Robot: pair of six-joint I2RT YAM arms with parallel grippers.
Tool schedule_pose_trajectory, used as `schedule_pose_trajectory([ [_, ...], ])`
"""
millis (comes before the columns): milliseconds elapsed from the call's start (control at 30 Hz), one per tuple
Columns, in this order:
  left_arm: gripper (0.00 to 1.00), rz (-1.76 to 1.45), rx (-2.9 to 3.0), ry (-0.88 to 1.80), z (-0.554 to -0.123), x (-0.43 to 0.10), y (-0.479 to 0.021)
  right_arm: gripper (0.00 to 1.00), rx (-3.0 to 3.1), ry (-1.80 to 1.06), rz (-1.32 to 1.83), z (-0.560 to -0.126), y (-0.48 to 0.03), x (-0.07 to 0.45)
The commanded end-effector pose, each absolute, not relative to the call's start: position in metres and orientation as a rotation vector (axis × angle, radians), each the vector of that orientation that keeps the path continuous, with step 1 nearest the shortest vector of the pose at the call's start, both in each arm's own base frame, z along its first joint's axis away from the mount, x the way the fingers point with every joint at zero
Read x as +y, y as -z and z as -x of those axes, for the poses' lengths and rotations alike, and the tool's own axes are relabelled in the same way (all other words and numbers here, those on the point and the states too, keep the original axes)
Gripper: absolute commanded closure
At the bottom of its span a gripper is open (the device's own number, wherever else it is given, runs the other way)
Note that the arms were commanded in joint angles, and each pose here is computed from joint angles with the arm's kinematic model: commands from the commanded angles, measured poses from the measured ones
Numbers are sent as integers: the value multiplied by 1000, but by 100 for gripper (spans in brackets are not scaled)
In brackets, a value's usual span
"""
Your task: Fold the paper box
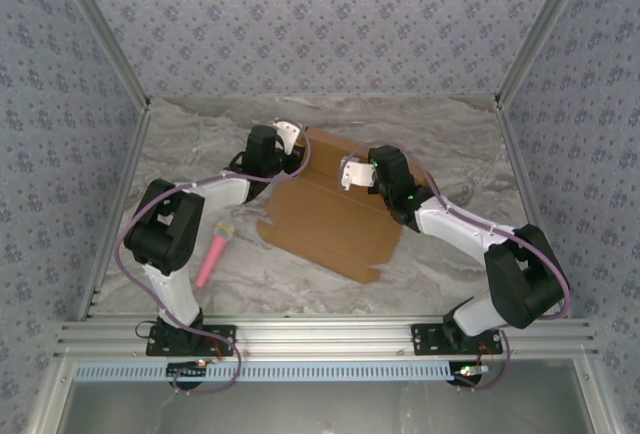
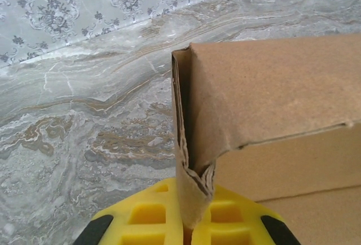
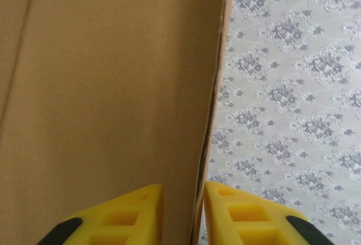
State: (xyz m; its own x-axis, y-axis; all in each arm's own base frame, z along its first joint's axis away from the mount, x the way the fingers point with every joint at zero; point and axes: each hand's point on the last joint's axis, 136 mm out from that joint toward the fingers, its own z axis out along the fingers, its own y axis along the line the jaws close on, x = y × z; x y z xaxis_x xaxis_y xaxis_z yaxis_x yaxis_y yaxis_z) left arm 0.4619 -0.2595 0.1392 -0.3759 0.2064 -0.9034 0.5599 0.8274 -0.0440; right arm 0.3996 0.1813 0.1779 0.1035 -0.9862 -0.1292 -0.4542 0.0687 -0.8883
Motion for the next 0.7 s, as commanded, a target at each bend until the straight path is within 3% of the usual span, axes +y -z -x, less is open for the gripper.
schedule_pose_trajectory([
  [0,100,-504,1948,395,-459,-251,-152,68,1530,670,1448,-392,-193,190],
  [100,100,-463,1960,377,-456,-243,-153,63,1560,587,1383,-385,-202,196],
  [233,100,-391,1986,343,-455,-231,-154,40,1591,470,1316,-372,-216,205],
  [333,100,-356,2002,324,-452,-225,-155,32,1627,415,1274,-362,-221,207],
  [667,100,-261,2030,296,-443,-209,-155,27,1944,167,900,-341,-255,172],
])
